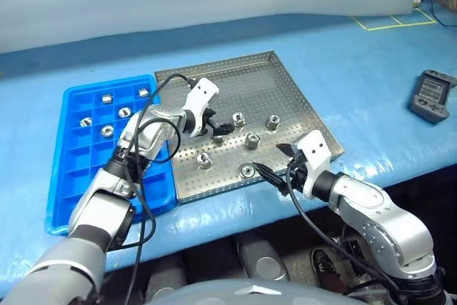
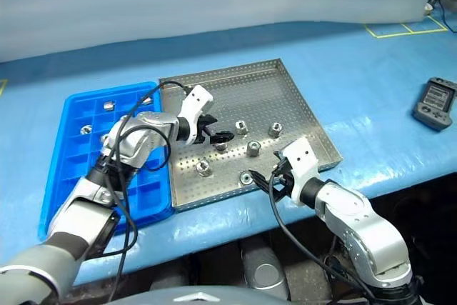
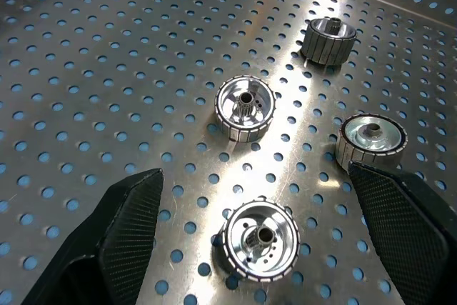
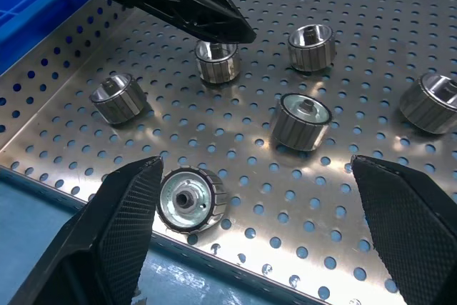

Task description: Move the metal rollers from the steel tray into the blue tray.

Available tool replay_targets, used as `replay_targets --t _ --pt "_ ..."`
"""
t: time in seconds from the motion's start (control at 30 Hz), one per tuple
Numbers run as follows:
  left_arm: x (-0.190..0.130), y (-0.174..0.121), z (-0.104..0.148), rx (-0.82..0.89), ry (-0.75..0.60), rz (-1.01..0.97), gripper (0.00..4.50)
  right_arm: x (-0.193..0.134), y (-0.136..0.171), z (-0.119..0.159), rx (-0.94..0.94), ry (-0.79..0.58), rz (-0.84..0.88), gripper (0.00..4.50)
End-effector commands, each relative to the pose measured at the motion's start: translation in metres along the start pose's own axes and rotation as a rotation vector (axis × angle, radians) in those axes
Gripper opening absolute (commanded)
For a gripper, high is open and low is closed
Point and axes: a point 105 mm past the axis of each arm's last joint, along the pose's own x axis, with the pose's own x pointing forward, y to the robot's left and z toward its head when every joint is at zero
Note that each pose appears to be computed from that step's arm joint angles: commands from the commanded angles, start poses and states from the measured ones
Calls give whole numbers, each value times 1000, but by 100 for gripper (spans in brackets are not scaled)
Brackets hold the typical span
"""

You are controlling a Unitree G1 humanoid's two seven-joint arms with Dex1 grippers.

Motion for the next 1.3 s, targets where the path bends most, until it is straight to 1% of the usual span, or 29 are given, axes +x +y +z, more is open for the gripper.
replay_targets --t 0.03,0.27,0.37,0.47,0.53,0.63,0.7,0.8,0.93,1.03,1.1,1.17,1.23,1.3 --pt "4 10 5 39 10 54 450 -5 2 13 -29 -57 -12 445" --pt "-2 20 -5 39 58 85 450 -5 0 13 -24 -59 -19 445" --pt "-5 23 -16 47 107 91 450 -1 2 13 -22 -61 -6 445" --pt "-7 22 -25 58 143 88 392 1 3 14 -24 -64 9 450" --pt "-8 20 -28 72 153 76 330 3 3 15 -25 -65 15 450" --pt "-8 16 -32 75 151 59 223 4 4 16 -26 -65 25 450" --pt "-8 14 -32 72 148 53 170 5 4 16 -27 -65 28 450" --pt "-9 14 -30 64 126 60 170 6 4 16 -28 -64 32 450" --pt "-19 19 -10 16 6 101 170 7 6 17 -31 -64 47 450" --pt "-33 27 9 -23 -120 162 170 10 9 19 -35 -67 67 450" --pt "-55 39 23 -70 -250 265 170 15 16 22 -46 -76 106 450" --pt "-79 48 30 -90 -355 374 170 22 26 27 -59 -91 161 450" --pt "-97 52 31 -106 -411 463 170 27 35 32 -67 -106 214 450" --pt "-118 56 25 -107 -442 568 170 33 45 36 -81 -115 271 450"
